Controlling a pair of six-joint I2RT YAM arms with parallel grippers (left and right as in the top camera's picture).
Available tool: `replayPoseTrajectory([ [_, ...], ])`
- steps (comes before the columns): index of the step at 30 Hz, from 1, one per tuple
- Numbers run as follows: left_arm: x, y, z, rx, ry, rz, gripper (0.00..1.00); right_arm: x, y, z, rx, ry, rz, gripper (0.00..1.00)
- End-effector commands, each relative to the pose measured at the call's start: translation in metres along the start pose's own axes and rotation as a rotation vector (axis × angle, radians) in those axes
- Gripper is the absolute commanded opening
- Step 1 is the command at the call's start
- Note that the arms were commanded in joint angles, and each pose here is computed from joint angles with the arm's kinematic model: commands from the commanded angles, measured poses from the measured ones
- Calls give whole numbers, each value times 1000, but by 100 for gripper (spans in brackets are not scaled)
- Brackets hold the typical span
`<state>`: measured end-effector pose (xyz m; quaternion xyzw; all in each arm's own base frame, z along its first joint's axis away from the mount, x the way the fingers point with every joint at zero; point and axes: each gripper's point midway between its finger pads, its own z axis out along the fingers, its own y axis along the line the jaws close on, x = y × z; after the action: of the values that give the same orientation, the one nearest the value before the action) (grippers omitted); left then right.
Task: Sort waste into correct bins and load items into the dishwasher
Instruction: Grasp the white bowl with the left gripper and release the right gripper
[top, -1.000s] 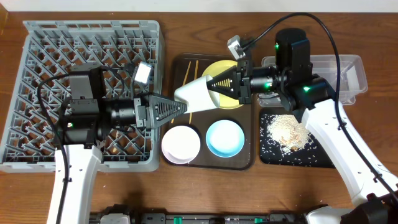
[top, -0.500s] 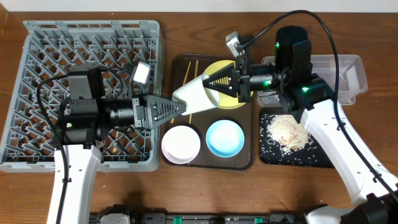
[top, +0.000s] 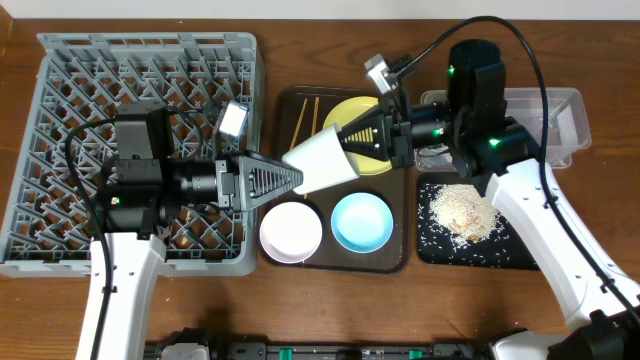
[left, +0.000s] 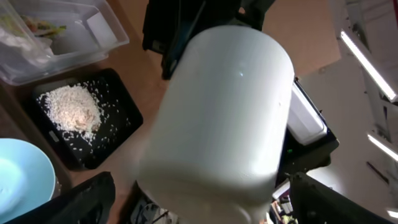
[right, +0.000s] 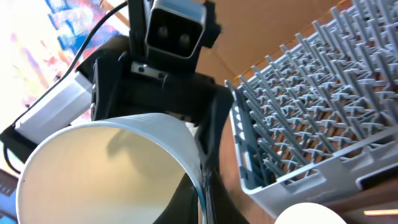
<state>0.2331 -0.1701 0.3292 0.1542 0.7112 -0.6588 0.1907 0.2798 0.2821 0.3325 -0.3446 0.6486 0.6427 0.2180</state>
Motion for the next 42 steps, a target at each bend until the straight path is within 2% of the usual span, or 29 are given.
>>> replayPoseTrajectory([
  [1, -3, -11, 0, 23, 6, 50, 90, 5, 14, 13, -52, 34, -6, 1],
  [8, -2, -13, 0, 32, 9, 28, 87, 2, -5, 25, 63, 6, -1, 1],
  [16, 3, -16, 6, 47, 36, 29, 84, 1, -8, 25, 80, 0, -2, 1],
  [26, 4, -18, 11, 56, 50, 62, 73, 1, -8, 25, 80, 0, -2, 1],
  [39, -4, -18, 9, 43, 32, 131, 75, 2, -7, 25, 73, 4, 3, 1],
  [42, -6, -17, 6, 37, 22, 133, 78, 2, -7, 25, 73, 4, 3, 1],
])
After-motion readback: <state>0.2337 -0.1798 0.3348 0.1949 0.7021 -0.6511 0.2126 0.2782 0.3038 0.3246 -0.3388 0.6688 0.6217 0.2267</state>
